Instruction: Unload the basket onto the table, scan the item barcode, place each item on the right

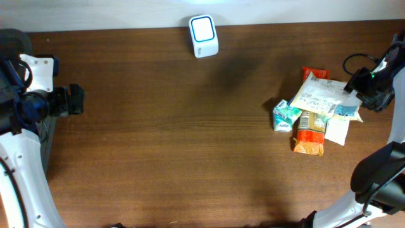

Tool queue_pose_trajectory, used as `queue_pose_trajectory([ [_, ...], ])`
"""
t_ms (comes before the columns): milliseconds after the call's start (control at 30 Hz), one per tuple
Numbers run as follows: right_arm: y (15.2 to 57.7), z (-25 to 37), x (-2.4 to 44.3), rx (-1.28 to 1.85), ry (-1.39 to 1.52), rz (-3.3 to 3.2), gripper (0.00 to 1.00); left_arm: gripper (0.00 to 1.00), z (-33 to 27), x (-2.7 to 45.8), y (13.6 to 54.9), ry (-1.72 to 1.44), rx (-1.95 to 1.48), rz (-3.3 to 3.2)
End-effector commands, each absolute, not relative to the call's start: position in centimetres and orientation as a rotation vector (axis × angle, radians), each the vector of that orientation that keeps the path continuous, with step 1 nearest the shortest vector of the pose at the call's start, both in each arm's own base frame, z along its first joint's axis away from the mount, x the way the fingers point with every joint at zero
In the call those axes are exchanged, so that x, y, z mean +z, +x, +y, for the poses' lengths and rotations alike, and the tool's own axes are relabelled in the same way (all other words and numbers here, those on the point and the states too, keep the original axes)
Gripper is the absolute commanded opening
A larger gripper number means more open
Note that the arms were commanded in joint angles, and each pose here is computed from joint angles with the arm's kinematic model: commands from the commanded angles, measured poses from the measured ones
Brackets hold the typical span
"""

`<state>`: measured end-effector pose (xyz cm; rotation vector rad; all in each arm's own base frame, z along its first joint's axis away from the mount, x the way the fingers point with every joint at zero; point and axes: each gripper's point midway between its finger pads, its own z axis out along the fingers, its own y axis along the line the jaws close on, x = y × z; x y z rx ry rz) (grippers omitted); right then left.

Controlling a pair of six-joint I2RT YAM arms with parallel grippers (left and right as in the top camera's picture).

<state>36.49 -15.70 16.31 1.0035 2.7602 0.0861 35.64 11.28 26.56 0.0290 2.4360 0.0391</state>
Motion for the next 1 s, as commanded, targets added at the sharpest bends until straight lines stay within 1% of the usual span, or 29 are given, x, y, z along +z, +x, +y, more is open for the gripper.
queue_pose_trajectory([
  [0,35.5,-15.3,16.8,0.079,1.007,2.779,0.64,0.99,11.2,27.2,35.7,0.052,0.044,2.416],
  [133,34.6,-14.4,18.2,0.109,0.999,2.810,0.63,0.99,11.2,27.2,35.7,0.052,0.045,2.416],
  [200,34.6,-13.2,20.2,0.141,0.890,2.817,0.63,0.99,11.2,27.2,35.7,0.052,0.044,2.416],
  [233,34.7,-12.2,22.1,0.147,0.825,2.805,0.63,0.99,11.2,27.2,35.7,0.052,0.044,2.416],
  [267,34.8,-10.4,24.5,0.177,0.701,2.785,0.64,0.99,11.2,27.2,35.7,0.051,0.044,2.416],
  [367,34.4,-4.9,29.2,0.238,0.394,2.747,0.68,0.99,11.2,27.2,35.7,0.052,0.045,2.416],
  [433,33.0,0.9,32.8,0.269,0.144,2.686,0.69,0.99,11.2,27.2,35.7,0.052,0.044,2.416],
  [500,31.2,5.3,34.7,0.310,-0.045,2.638,0.69,0.99,11.2,27.2,35.7,0.052,0.045,2.416],
  [600,27.6,11.2,36.8,0.387,-0.326,2.560,0.81,0.99,11.2,27.2,35.7,0.052,0.045,2.416],
  [633,26.2,13.0,37.4,0.417,-0.417,2.531,0.85,0.99,11.2,27.2,35.7,0.052,0.044,2.416],
  [667,24.8,14.6,37.9,0.445,-0.504,2.505,0.99,0.99,11.2,27.2,35.7,0.052,0.044,2.416],
  [733,23.1,16.6,38.2,0.482,-0.617,2.478,0.99,0.99,11.2,27.2,35.7,0.052,0.044,2.416],
  [833,22.0,18.3,37.9,0.506,-0.710,2.474,0.99,0.99,11.2,27.2,35.7,0.052,0.045,2.416],
  [967,22.3,18.1,37.7,0.481,-0.705,2.480,0.99,0.99,11.2,27.2,35.7,0.052,0.044,2.416],
])
